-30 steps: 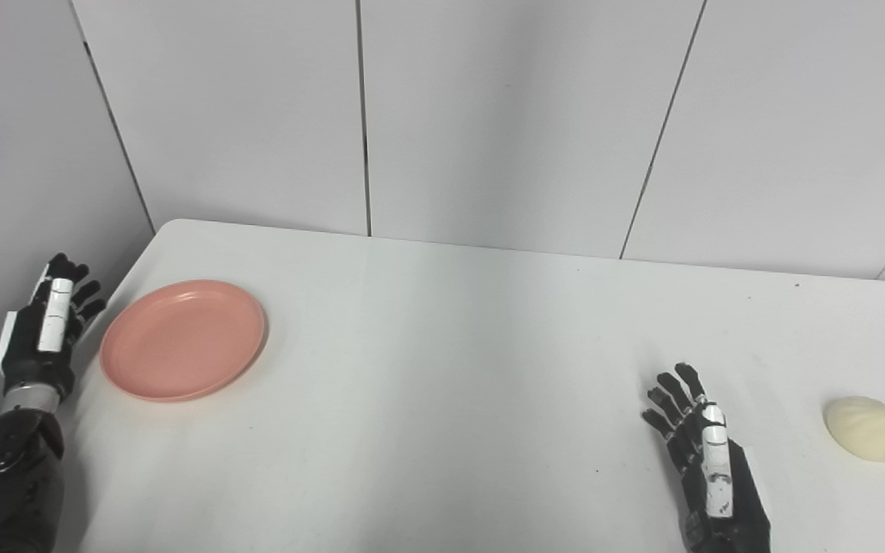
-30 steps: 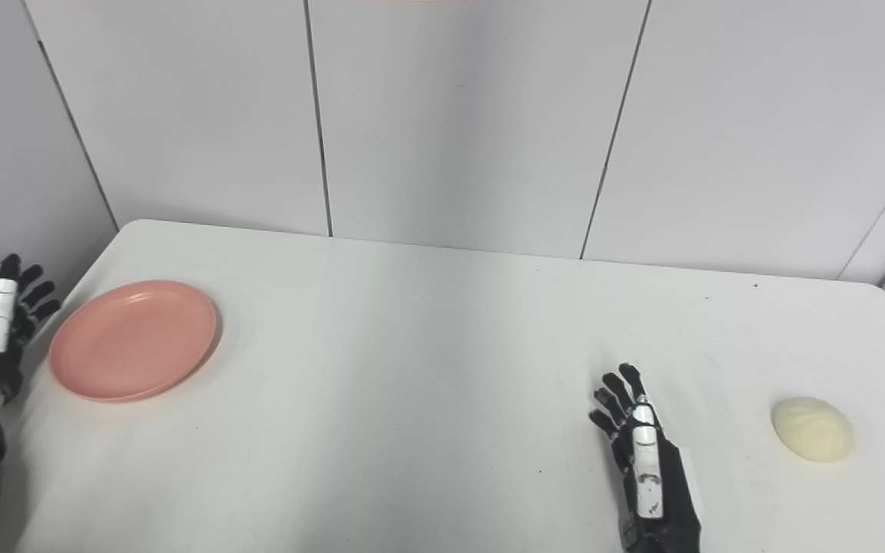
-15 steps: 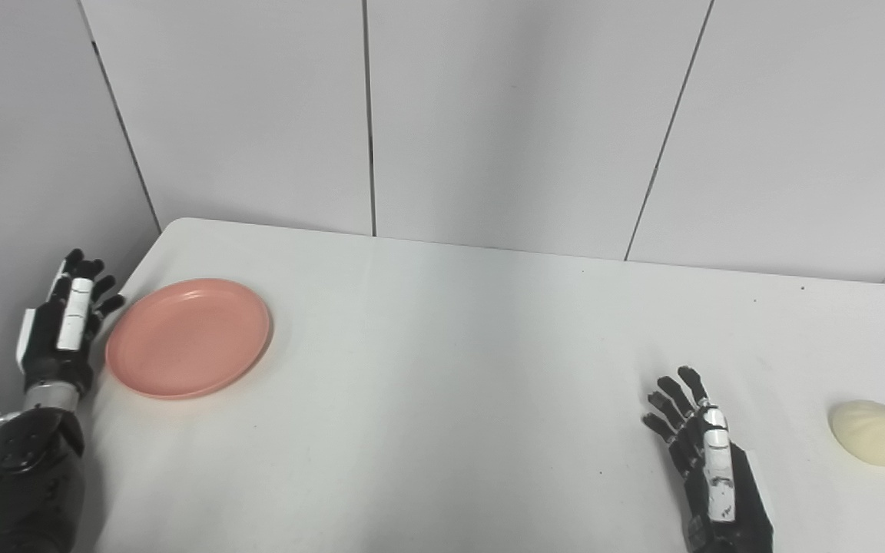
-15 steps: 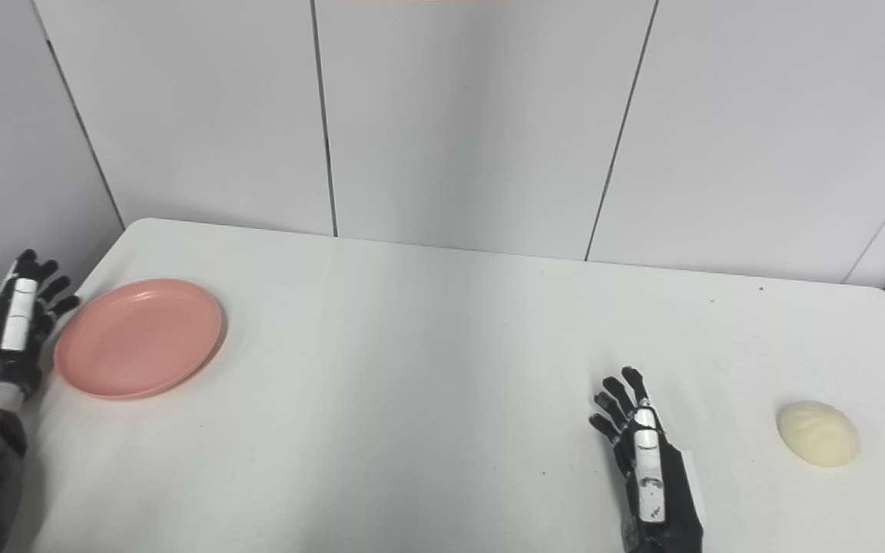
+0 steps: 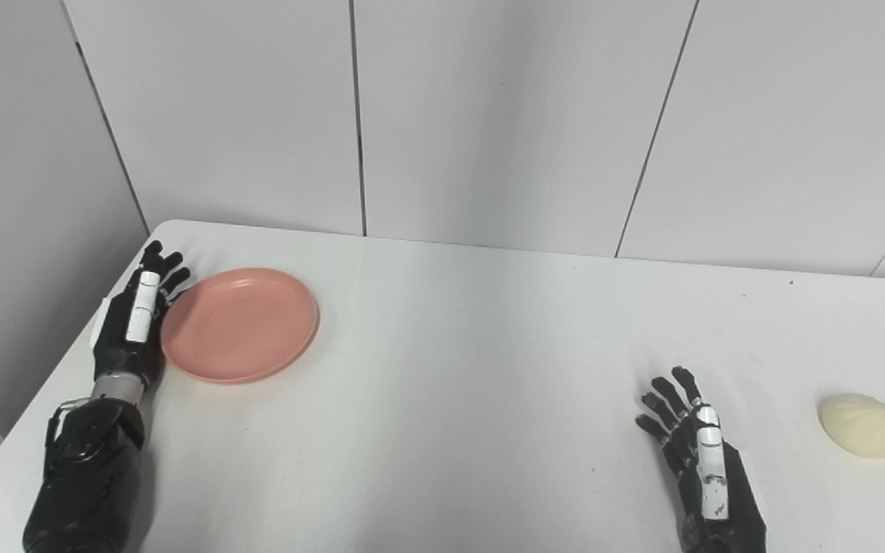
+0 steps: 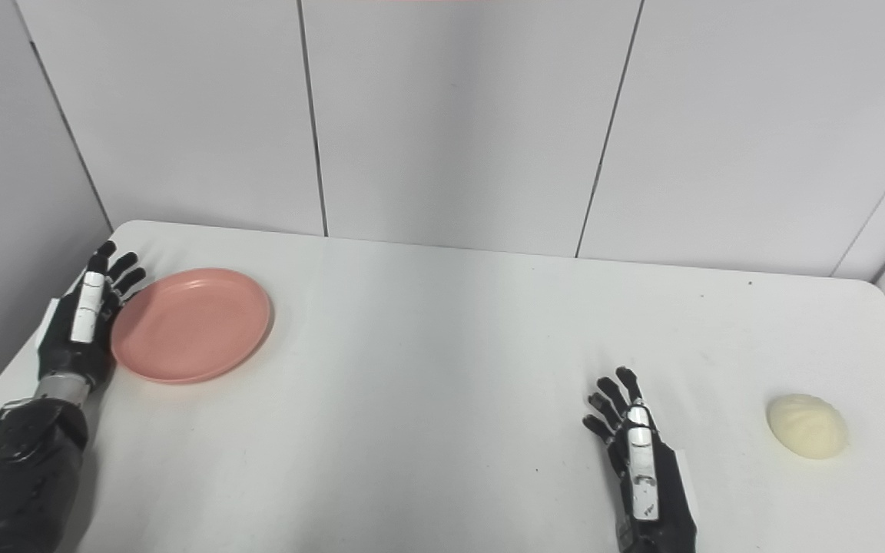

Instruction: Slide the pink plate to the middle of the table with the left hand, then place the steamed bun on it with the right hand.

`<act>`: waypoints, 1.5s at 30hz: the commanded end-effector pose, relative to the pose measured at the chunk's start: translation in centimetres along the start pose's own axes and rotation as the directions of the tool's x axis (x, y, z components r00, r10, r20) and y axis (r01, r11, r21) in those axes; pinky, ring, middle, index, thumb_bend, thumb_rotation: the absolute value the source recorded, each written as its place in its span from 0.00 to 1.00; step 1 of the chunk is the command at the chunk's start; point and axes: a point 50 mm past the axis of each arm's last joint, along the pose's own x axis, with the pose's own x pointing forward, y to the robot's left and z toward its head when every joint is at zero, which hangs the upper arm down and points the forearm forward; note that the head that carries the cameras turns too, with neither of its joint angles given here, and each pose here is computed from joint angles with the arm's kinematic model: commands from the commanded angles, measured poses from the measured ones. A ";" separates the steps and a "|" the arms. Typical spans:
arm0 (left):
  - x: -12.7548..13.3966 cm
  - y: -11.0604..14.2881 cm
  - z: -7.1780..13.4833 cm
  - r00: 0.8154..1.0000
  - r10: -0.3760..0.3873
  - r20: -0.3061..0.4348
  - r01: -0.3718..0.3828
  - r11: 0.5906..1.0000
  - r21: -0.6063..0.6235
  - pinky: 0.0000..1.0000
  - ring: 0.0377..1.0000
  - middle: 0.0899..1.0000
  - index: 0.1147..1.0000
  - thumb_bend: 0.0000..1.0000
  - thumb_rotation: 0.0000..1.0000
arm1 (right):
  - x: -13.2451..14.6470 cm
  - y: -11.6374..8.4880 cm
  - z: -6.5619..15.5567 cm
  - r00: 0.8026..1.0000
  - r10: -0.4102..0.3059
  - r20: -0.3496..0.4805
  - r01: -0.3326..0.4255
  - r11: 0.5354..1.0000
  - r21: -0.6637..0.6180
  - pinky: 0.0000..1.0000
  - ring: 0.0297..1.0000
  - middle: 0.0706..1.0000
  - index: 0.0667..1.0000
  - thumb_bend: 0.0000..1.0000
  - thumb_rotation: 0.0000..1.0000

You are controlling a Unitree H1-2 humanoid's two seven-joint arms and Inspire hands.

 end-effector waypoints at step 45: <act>-1.6 -18.4 -0.3 0.914 -0.404 -0.030 0.402 0.913 -0.071 0.74 0.88 0.90 0.92 0.97 0.77 | 0.0 1.7 1.1 0.999 0.012 0.037 -0.012 1.000 0.017 0.77 0.84 0.86 0.93 0.73 0.99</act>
